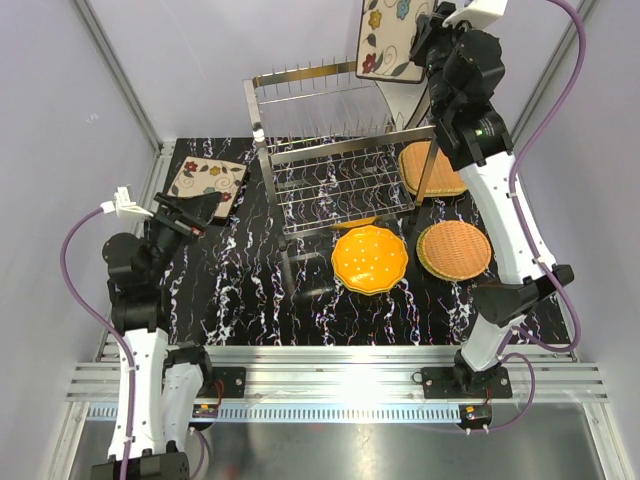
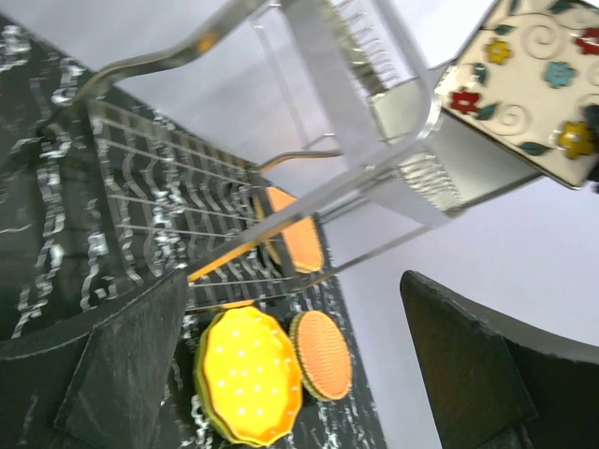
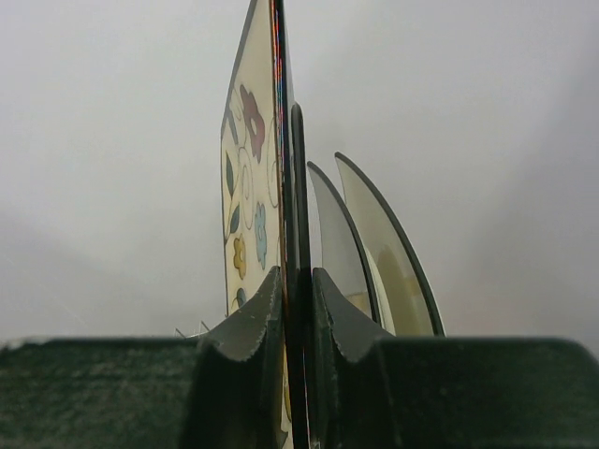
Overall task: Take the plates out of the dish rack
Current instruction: Grab a plate with the right arm
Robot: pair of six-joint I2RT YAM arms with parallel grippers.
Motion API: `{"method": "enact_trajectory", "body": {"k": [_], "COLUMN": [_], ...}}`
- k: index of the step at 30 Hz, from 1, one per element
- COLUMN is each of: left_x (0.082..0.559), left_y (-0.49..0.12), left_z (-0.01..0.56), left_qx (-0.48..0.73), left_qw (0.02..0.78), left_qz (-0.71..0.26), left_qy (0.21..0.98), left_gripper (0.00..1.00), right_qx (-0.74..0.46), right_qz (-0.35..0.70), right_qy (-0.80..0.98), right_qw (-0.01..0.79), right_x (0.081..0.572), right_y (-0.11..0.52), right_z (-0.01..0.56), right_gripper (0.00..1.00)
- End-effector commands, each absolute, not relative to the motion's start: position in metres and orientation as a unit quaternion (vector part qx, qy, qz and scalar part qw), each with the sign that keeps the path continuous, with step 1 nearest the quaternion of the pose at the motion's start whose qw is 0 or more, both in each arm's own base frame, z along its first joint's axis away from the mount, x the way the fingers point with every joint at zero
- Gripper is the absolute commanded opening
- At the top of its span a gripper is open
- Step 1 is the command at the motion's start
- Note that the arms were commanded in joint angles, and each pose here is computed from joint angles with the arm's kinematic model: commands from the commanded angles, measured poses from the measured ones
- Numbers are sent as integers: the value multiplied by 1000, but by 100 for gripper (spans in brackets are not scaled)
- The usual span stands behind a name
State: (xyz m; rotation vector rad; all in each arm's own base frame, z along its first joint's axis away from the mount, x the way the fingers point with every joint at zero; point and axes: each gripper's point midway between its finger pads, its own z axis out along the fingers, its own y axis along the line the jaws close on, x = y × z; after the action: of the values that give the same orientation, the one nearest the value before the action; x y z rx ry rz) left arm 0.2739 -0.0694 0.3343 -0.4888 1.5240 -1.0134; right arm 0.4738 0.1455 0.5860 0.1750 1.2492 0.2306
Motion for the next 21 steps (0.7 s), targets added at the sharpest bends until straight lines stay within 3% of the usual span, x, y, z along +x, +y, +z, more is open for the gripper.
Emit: {"method": "enact_trajectory", "body": {"k": [1,21], "left_x": [264,282], "left_y": [-85,-132], "left_z": [385,443], "left_qx": [-155,-93], "left_qw": [612,595], "left_qz": [-476,-541], "left_qy": [612,587], "left_gripper": [99,99], "right_qx": [124,114], "right_qz": [216,339], "right_qy": [437,496], "right_qw": [864,791], "right_x": [405,350], "right_y": [126,140], "right_z": [696,694], "right_gripper": [0,0]}}
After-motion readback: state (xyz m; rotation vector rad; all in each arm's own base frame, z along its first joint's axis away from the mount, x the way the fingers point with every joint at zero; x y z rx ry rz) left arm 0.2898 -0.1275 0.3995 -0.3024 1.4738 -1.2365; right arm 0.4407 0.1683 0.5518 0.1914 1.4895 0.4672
